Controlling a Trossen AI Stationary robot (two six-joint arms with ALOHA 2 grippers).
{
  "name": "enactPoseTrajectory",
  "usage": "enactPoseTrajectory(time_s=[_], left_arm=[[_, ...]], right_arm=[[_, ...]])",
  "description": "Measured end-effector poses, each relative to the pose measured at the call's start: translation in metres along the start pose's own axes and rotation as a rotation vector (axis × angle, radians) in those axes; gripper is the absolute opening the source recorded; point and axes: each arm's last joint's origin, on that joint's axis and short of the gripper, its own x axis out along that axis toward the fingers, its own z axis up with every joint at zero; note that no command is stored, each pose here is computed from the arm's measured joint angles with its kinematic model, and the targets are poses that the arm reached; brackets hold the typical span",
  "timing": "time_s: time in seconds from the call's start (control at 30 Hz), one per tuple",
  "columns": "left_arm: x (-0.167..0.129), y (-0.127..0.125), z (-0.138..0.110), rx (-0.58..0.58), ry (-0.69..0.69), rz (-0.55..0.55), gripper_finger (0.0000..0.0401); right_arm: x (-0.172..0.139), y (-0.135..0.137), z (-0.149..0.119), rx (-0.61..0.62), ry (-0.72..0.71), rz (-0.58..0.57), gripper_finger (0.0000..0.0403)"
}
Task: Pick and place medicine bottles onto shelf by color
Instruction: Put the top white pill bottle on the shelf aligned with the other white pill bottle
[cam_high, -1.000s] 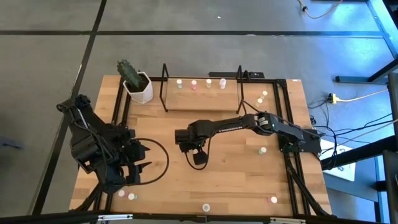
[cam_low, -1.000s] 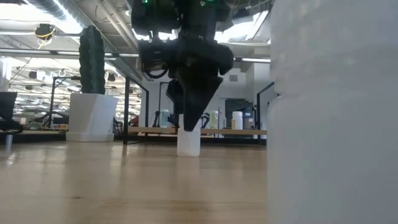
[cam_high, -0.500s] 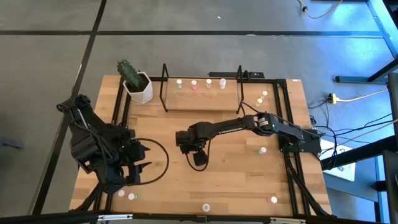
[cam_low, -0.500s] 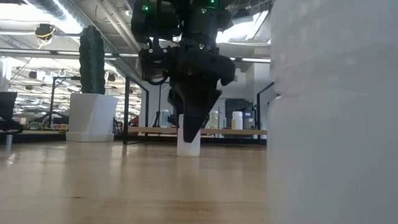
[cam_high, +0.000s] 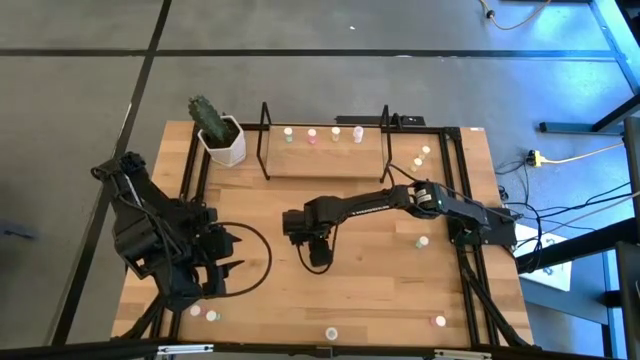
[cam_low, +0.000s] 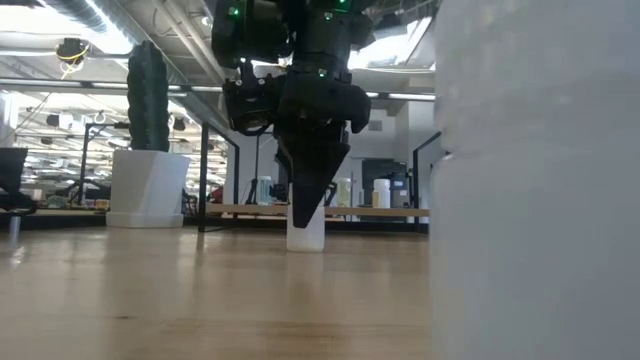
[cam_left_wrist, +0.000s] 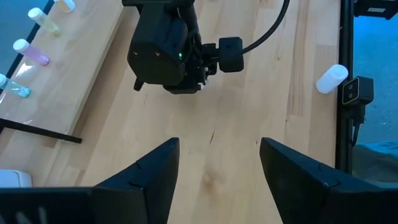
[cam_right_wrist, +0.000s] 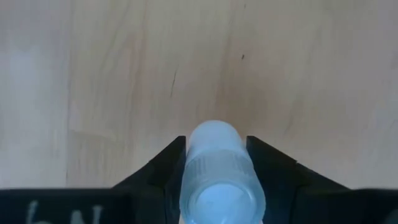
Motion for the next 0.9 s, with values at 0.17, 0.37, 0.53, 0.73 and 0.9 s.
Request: enactPoseTrajectory(time_s=[0.17,0.37,0.53,0.73,0.9], left_arm=[[0.0,0.0,0.0,0.0,0.0,0.0,0.0218],[0.0,0.0,0.0,-0.001,0.0,0.0,0.0218],[0.0,0.0,0.0,0.0,0.0,-0.001,0.0218],[0.0,0.0,0.0,0.092,-0.001,0.0,0.0218],[0.0,0.0,0.0,0.129,-0.001,-0.001,0.0218]], right_arm=[[-0.028,0.002,-0.003,0.016,-0.034,-0.03,0.0165],[-0.074,-0.008,-0.015,0.045,-0.05,-0.126,0.0162],[-0.111,-0.034,-0.03,0.114,-0.068,-0.142,0.0162],[-0.148,-0.07,-0.049,0.214,-0.122,-0.17,0.0164],[-0.165,-0.096,-0.065,0.283,-0.121,-0.178,0.0164]])
